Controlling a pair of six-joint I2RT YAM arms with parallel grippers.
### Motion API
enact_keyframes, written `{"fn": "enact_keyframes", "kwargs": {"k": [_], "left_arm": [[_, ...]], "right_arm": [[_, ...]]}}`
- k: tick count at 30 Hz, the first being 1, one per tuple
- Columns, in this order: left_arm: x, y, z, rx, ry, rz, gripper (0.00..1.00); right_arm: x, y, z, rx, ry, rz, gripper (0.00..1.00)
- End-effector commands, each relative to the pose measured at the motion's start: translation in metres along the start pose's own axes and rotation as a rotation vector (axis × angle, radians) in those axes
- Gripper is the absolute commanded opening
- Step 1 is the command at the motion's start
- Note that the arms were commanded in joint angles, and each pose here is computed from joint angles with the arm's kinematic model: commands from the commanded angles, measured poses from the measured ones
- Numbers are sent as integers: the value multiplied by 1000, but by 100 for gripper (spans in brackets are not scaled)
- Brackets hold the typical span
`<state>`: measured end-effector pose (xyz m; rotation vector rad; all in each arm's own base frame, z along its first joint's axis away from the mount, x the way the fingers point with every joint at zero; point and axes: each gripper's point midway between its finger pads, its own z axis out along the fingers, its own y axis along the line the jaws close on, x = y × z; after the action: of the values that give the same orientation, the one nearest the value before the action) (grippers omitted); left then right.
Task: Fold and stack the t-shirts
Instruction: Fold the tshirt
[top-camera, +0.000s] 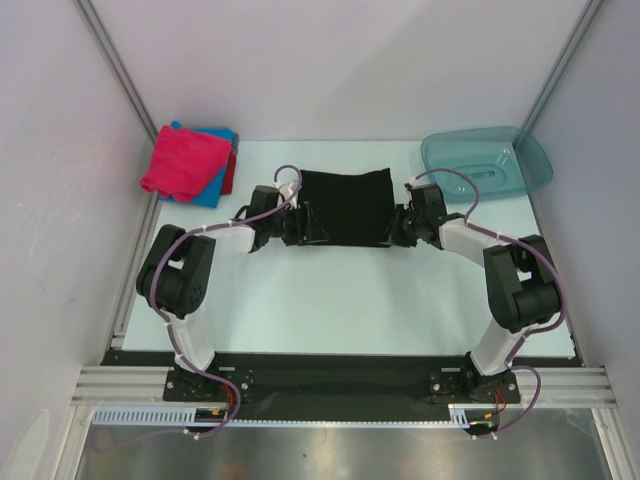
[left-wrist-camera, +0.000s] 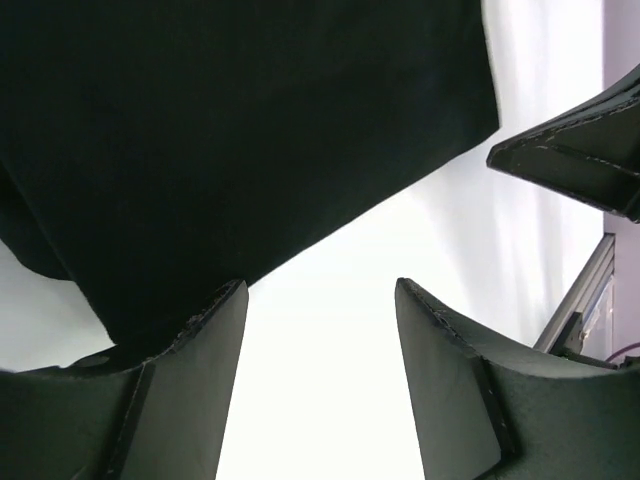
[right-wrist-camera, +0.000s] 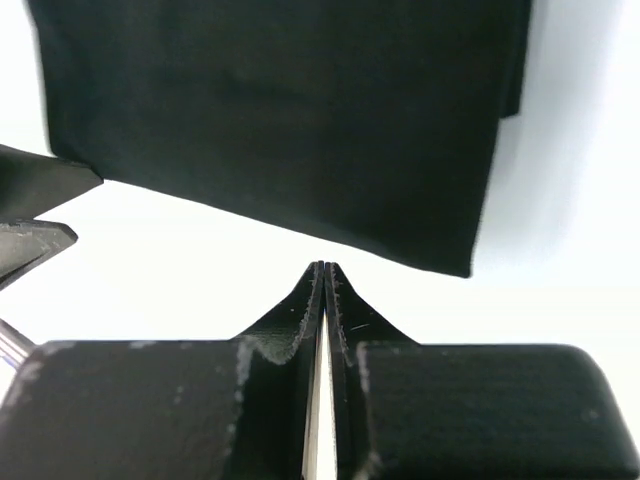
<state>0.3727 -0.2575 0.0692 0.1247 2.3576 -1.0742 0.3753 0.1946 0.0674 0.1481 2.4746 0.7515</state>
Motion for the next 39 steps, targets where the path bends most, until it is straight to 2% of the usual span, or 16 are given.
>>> {"fn": "enact_keyframes", "kwargs": {"k": [1,9,13,17,21,24,25,26,27,30,31,33,34,36,38,39], "left_arm": [[14,9,10,-9,34,-21,66],[36,45,9,-203,109,-47,66],[35,27,-6,-159,83,-16,65],[7,-15,-30,-93,-33,89,65],[-30,-45,-51,-77,-158,157,72],[-53,-52,-49,-100,-170,174,74],[-51,-42,-41,-129,-136,159,74],[-68,-47,-41,-138,-171,168,73],[-72,-47,-37,-138,-173,164,72],[-86,-44,-24,-131,-169,117,71],[-91,-42,-23,-131,-171,81,70],[-103,-44,-17,-123,-162,24,68],[-104,-43,-18,-121,-148,-39,68],[-110,-45,-19,-119,-124,-122,68],[-124,-55,-24,-102,-132,-127,67],[-120,-48,-23,-130,-108,-148,68]], "right_arm": [[2,-11,6,44,6,13,5],[-5,-22,-2,135,-18,23,5],[-7,-10,-11,112,-39,3,6],[-25,19,-32,52,-109,-64,7],[-54,40,-41,15,-167,-98,12],[-82,58,-37,-32,-200,-121,13],[-83,54,-25,-33,-174,-120,13],[-91,56,-20,-52,-165,-117,13],[-110,66,-20,-73,-187,-126,15],[-121,52,7,-78,-119,-63,22],[-140,57,18,-101,-118,-52,24],[-148,52,21,-101,-60,22,27],[-169,66,12,-135,-81,22,30],[-161,60,20,-116,-1,78,34],[-169,74,13,-167,14,76,36],[-169,75,17,-180,19,82,41]]}}
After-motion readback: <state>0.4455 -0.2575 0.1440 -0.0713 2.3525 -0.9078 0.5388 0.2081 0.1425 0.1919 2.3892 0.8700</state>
